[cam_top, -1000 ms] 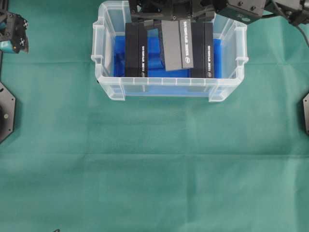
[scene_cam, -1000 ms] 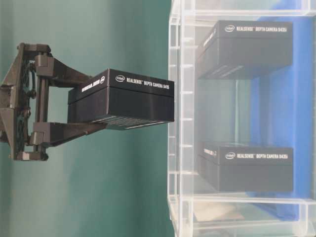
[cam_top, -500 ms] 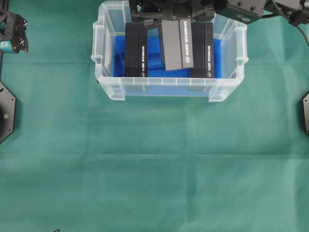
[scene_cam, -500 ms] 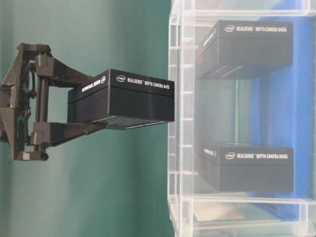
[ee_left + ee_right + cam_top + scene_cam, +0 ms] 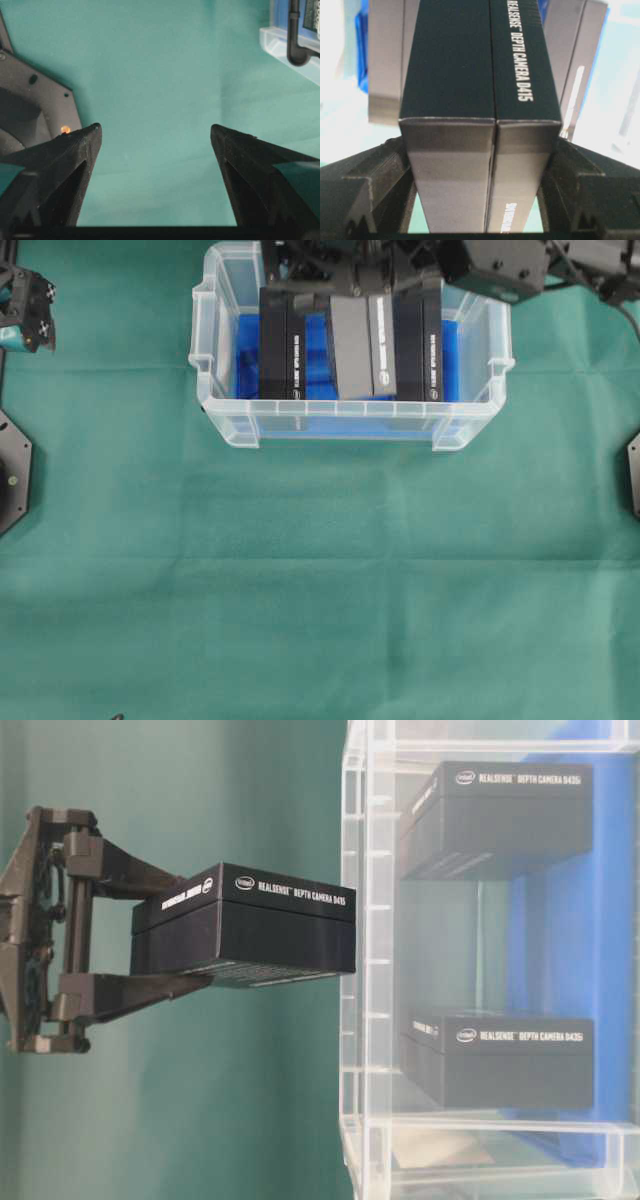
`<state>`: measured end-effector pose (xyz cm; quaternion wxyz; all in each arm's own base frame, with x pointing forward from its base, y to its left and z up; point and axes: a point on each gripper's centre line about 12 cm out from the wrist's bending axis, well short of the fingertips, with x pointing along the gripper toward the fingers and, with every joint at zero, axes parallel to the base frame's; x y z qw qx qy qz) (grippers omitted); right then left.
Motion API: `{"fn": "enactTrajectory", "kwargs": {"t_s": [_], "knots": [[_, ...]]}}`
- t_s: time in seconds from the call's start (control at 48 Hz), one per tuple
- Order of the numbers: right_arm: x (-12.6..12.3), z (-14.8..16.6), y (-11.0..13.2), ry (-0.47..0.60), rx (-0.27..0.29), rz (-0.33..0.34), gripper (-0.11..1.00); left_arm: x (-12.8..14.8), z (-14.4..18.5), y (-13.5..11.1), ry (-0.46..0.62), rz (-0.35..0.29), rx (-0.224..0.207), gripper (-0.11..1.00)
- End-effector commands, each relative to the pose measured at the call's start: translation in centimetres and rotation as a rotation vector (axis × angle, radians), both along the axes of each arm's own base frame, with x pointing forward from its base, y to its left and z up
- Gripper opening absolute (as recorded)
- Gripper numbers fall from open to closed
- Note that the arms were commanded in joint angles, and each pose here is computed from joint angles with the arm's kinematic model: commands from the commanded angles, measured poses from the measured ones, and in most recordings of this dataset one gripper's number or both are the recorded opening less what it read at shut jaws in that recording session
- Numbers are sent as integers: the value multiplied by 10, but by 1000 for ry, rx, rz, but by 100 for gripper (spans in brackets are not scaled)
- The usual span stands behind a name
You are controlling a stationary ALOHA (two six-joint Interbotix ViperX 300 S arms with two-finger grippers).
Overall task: Take out the box from the case.
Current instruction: 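Lift the middle black box straight up out of the case with the right gripper, then carry the box toward the front of the case and lower it onto the table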
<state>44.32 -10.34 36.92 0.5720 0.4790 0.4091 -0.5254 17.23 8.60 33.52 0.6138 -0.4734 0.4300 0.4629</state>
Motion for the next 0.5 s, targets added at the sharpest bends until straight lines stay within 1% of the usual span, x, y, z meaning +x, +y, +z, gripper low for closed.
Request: {"fn": "enactTrajectory", "kwargs": {"t_s": [0.0,0.208,0.354,0.479], "knots": [[-4,21,12,-50,-9,13,67,-1,5,0,-15,1,5,90],[-3,22,38,-46,0,26,67,-3,4,-1,-1,1,-2,90],[-1,21,62,-41,7,38,67,-4,4,-2,10,3,-7,90],[0,20,88,-37,10,45,67,-4,4,-2,8,4,-8,90]]}}
